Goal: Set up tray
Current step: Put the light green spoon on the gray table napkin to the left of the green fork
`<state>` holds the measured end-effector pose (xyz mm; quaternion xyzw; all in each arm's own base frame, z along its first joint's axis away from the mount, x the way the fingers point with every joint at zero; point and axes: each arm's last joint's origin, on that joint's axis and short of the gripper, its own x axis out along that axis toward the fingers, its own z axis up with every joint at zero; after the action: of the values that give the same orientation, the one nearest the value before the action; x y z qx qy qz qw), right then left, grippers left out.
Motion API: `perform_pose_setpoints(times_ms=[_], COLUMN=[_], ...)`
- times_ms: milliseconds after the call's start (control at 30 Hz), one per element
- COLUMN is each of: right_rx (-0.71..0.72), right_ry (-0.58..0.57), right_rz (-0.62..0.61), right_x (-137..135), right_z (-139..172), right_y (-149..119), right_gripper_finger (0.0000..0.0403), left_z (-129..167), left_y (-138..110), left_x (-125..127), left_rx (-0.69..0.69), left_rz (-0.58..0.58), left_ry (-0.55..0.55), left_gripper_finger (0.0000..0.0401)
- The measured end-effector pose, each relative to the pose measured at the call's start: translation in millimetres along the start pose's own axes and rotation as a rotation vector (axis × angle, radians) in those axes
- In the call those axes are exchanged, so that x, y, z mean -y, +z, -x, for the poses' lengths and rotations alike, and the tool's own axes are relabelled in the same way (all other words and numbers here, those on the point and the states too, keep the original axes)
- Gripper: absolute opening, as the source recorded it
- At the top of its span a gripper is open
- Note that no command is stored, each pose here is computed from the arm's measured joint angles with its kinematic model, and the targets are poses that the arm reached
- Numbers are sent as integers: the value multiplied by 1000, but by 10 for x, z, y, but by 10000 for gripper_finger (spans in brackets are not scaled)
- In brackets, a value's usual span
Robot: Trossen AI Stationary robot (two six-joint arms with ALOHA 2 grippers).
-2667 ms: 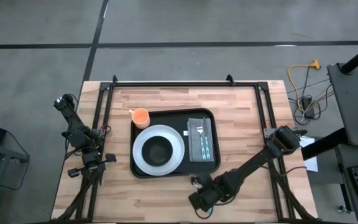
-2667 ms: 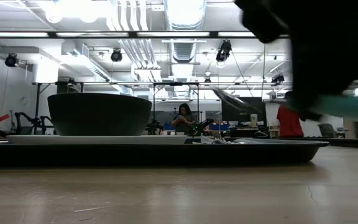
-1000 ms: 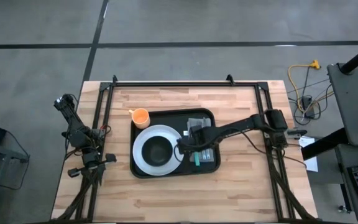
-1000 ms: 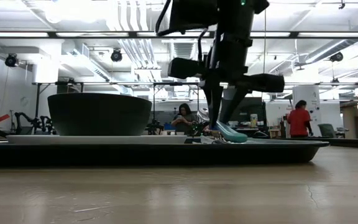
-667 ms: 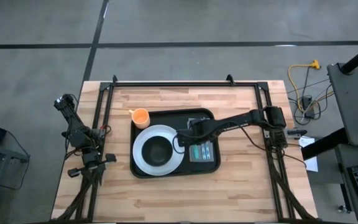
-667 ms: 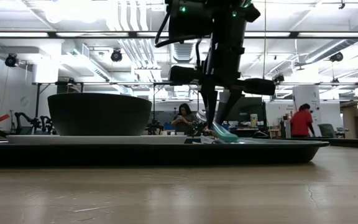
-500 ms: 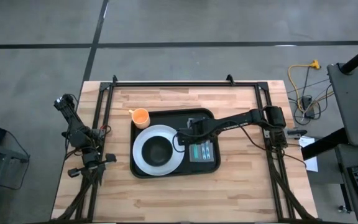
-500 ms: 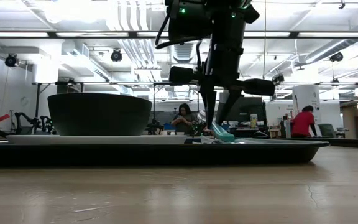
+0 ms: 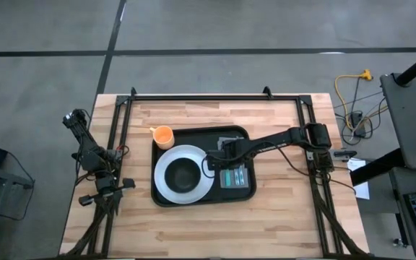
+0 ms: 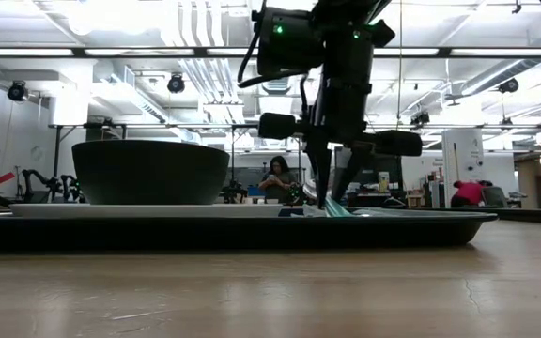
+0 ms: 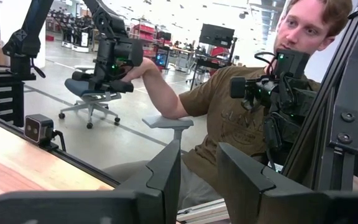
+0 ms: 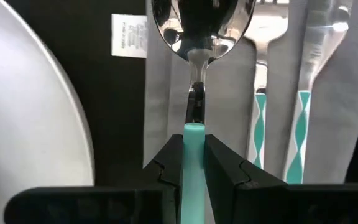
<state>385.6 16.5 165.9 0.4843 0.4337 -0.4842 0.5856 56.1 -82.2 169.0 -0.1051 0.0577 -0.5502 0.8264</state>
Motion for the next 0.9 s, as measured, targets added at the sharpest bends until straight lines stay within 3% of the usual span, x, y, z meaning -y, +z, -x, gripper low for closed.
perform_pose_setpoints(times_ms=[500, 900], right_rx=[4, 8], right_ry=[-40, 33], right_rz=[9, 27], right_x=[96, 29], right_z=[-120, -134], right_y=[71, 85], right_gripper_finger=[34, 34], left_z=[0, 0], left_y=[0, 0], left_x=[0, 0], left_rx=[0, 0], left_rz=[0, 0], left_ry=[0, 0], left_gripper_finger=[85, 85])
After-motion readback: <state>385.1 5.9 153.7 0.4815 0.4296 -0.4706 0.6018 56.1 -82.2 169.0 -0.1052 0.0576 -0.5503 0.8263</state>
